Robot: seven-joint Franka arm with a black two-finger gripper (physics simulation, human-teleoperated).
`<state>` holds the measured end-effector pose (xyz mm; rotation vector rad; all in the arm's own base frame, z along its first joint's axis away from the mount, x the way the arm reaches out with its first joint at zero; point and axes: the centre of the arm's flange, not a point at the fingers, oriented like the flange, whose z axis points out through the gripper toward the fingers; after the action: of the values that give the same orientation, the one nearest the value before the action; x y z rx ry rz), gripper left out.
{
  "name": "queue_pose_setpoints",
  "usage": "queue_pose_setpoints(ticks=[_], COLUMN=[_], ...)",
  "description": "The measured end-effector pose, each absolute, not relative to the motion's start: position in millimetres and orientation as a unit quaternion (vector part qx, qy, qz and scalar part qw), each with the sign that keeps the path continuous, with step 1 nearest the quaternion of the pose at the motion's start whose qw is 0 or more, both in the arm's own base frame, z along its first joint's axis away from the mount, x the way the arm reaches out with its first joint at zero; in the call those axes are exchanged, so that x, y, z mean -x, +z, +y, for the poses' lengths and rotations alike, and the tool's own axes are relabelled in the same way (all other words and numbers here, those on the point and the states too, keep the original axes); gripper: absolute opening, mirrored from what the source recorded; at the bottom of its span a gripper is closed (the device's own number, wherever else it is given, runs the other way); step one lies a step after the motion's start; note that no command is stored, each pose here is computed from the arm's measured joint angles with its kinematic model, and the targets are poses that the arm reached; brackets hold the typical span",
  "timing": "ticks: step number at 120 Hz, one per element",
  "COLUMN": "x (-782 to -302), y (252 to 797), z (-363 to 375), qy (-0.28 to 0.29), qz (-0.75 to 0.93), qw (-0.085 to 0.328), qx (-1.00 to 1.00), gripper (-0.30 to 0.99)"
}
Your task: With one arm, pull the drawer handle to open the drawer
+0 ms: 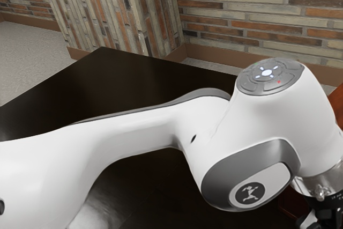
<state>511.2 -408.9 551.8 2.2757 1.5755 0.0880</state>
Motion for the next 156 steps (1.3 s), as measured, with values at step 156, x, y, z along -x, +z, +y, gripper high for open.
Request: queue_pose_setpoints(ticks=[156], x=[-458], y=[548], z=[-377], qy=[-0.013], qz=[0.567], qw=[0.200], qx=[-0.799], gripper=[0.32])
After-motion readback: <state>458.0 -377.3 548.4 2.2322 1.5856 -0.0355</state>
